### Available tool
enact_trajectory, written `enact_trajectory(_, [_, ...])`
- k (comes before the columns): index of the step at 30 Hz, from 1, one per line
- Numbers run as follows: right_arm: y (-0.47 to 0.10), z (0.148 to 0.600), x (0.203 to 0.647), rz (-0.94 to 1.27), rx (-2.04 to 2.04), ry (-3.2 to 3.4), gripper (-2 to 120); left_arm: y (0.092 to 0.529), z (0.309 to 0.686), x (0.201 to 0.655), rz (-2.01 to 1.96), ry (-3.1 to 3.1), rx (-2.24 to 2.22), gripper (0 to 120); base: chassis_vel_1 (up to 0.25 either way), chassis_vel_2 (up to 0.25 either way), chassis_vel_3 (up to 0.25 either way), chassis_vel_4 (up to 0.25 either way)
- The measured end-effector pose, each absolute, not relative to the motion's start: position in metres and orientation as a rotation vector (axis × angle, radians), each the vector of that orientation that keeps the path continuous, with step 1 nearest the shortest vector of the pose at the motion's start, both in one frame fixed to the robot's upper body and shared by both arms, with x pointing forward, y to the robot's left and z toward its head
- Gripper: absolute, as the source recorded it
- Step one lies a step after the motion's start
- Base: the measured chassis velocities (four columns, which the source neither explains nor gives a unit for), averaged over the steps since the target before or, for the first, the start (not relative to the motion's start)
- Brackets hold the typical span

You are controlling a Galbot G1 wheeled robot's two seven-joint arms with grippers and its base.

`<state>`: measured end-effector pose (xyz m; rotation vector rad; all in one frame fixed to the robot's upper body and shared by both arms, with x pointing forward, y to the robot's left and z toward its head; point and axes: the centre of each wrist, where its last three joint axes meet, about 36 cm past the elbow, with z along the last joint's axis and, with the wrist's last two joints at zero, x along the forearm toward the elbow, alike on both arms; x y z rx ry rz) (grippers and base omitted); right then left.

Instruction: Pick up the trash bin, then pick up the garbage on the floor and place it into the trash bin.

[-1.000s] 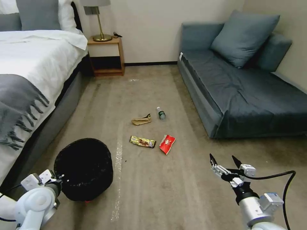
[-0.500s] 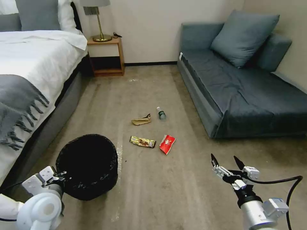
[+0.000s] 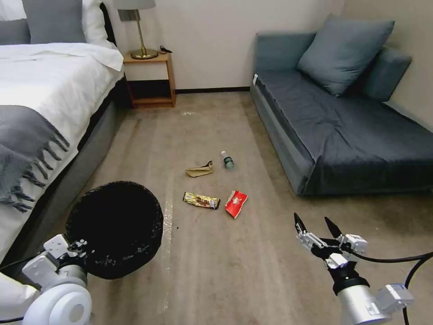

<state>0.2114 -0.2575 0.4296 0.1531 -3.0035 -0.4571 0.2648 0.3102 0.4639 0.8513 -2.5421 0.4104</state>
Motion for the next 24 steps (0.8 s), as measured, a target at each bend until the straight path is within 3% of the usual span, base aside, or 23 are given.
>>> enact_trajectory(24, [-0.24,0.407,0.206,-0.459,0.313,-3.024,100,0.32,0.448,0.263,0.375,-2.588,0.837,3,-0.009,0.009,0.007,-0.009])
